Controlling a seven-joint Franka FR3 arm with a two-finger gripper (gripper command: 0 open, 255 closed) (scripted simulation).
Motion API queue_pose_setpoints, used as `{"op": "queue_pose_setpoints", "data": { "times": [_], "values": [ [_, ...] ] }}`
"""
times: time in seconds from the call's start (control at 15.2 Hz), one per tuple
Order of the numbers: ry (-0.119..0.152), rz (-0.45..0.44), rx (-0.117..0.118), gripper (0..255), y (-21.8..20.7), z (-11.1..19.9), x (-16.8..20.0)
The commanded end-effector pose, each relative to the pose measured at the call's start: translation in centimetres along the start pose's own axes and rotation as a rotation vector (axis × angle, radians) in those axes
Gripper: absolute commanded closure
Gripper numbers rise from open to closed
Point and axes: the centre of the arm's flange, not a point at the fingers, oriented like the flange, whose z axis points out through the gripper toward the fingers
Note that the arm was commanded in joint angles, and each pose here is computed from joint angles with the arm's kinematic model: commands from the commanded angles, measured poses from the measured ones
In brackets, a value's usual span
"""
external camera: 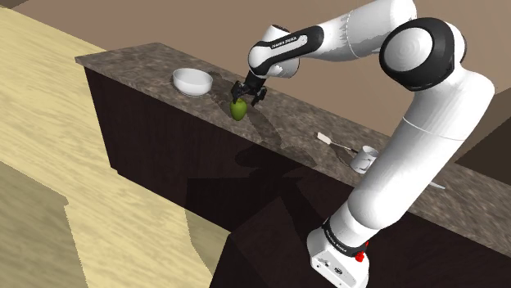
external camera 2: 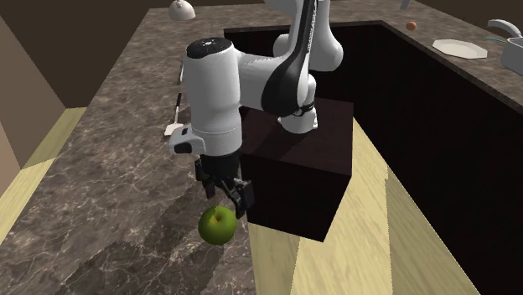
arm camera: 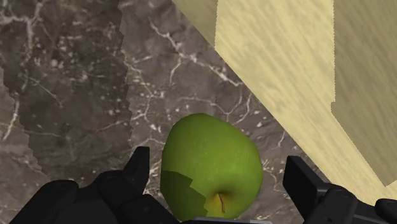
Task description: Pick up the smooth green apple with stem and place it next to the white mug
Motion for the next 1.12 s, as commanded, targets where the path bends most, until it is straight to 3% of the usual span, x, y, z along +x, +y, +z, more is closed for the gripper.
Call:
{"op": "queue_pose_setpoints", "data": {
  "times": [0.0, 0.13, 0.66, 0.73, 1.06],
  "values": [
    [0.001, 0.001, 0.000, 0, 0.0, 1.0, 0.1],
    [0.001, 0.001, 0.000, 0, 0.0, 2.4, 0.1],
    [0.001, 0.001, 0.000, 0, 0.0, 2.3, 0.1],
    [0.001, 0.001, 0.000, 255, 0.0, 2.3, 0.1],
    [0.001, 0.001, 0.000, 255, 0.0, 2.3, 0.1]
  ]
}}
